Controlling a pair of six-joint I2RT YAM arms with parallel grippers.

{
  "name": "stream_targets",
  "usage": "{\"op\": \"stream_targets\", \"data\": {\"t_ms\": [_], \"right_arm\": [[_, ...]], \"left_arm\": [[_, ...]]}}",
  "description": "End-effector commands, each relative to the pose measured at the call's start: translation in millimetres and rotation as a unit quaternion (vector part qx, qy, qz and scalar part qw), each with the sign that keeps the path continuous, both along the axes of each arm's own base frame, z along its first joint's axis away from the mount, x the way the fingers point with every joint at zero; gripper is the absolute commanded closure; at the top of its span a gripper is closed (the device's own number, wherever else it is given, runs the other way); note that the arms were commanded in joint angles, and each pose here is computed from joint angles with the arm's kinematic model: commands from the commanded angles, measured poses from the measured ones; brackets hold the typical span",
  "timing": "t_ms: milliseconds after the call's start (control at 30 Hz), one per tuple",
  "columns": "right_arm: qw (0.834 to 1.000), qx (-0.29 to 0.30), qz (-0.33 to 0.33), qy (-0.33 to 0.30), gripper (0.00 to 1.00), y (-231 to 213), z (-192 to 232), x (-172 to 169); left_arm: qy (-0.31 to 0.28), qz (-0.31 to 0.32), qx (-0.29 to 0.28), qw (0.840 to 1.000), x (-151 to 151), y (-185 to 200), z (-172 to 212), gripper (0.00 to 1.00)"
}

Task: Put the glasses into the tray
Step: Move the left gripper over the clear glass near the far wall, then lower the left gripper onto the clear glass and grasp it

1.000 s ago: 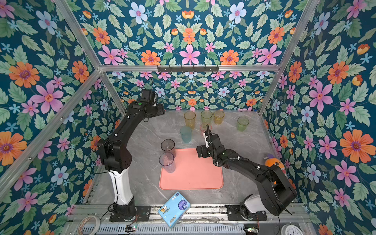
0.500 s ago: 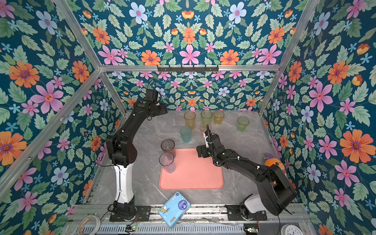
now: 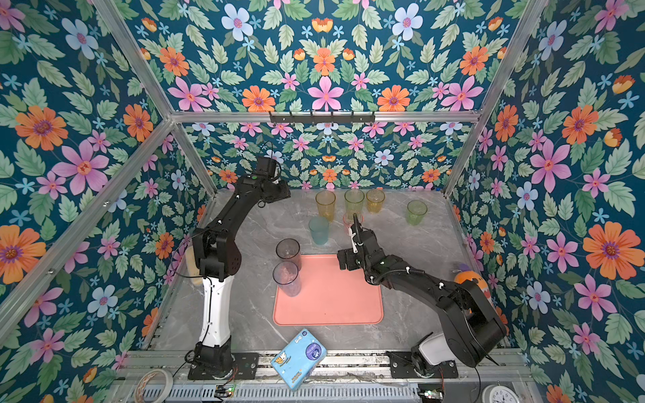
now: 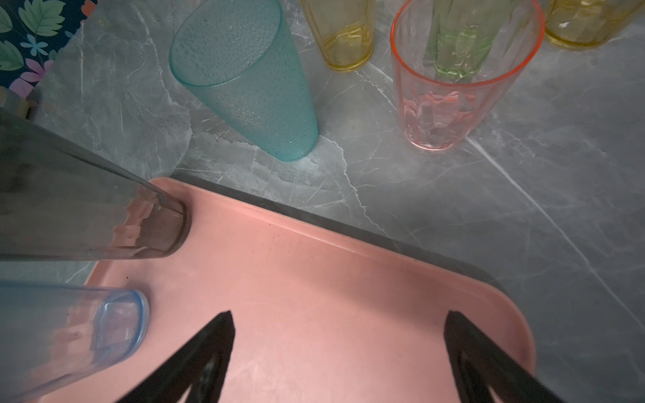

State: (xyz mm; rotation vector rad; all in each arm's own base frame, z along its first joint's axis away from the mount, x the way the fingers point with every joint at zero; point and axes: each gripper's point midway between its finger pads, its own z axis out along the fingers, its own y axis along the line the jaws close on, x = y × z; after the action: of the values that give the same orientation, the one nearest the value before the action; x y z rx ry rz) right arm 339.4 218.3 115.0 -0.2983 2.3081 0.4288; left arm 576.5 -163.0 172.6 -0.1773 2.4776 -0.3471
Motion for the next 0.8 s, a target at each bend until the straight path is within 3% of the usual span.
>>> {"op": "stream_targets", "data": {"t_ms": [0,433,767], "right_arm": [[1.0,-0.003,0.003,-0.004,0.05,0.9,2.2,1.5],[1.0,-0.004,0.003,-0.003,0.05,0.4,2.4,0.9],[1.0,-0.005,0.002,-0.002,0.05,0.2,2.2,1.0]], "left_arm": [[-0.005,-0.004,-0.014,1.0,2.6,-5.8,3.3,0.54],[0.006,-0.009,-0.025,1.0,7.4,-12.1,-10.5,0.71],[0.019,-0.01,-0.024,0.999,7.0,-13.6,-22.9,0.74]]}}
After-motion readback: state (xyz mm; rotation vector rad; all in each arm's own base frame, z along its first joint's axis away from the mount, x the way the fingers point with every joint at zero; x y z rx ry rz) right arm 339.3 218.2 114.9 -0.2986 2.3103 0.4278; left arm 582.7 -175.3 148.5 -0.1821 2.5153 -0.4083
